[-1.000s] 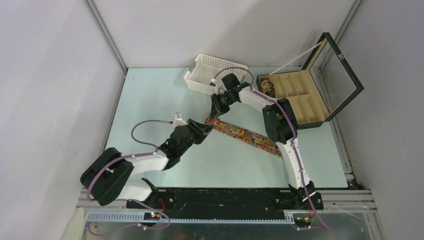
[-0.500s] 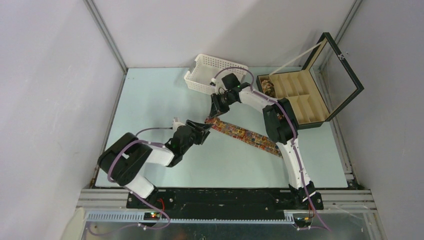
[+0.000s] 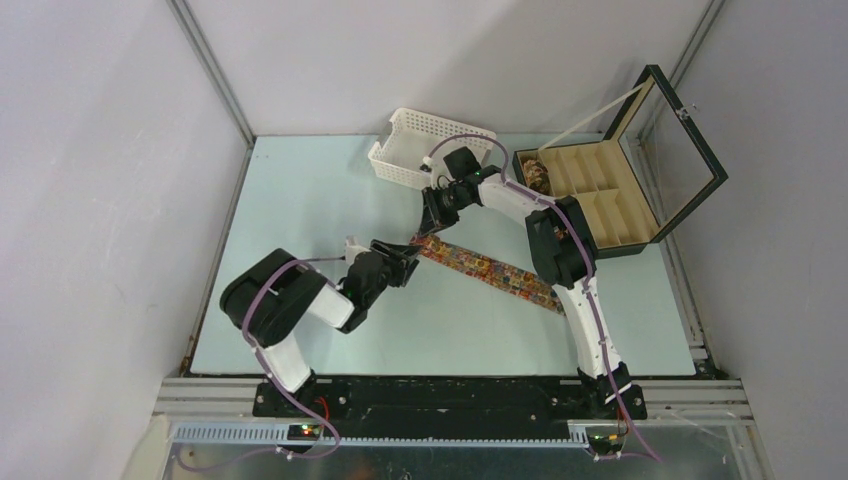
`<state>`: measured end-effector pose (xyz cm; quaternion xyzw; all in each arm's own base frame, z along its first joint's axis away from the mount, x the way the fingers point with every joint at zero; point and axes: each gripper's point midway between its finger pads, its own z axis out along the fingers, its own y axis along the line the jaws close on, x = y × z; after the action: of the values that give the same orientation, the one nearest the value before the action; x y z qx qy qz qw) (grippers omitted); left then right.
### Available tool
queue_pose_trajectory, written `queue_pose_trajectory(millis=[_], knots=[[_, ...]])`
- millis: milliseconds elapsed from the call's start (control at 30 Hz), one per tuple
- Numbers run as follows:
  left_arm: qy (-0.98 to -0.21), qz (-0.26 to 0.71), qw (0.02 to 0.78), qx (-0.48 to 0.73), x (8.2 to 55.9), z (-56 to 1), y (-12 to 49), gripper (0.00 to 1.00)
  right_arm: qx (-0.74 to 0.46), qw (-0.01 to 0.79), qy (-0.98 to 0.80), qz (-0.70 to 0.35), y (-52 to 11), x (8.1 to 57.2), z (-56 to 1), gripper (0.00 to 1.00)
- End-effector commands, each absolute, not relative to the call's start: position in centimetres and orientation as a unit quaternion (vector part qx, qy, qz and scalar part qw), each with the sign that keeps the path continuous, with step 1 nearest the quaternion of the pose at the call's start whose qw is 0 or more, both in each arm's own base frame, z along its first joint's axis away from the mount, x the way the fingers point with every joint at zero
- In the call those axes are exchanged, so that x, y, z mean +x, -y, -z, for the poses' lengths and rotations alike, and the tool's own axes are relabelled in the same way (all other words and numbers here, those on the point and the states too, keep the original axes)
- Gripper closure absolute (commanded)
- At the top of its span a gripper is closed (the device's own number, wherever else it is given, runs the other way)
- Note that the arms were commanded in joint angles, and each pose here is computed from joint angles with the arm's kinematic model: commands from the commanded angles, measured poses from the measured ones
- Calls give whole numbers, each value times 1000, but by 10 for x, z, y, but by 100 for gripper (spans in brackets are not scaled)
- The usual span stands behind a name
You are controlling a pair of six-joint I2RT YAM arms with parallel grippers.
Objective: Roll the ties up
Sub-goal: Roll the tie at the center of the board.
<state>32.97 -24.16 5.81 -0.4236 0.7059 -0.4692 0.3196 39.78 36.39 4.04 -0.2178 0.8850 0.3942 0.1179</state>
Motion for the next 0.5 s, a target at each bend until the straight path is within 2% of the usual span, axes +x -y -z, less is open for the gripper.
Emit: queue_pose_trajectory(millis=[0,467], knots=[[-683,485,335,-431,343,-67,241,47,-230,159,-871,-404,-368,405,-77,81],[-669,490,341,-443,356,-61,237,48,-230,158,-871,-404,-367,405,-76,81]])
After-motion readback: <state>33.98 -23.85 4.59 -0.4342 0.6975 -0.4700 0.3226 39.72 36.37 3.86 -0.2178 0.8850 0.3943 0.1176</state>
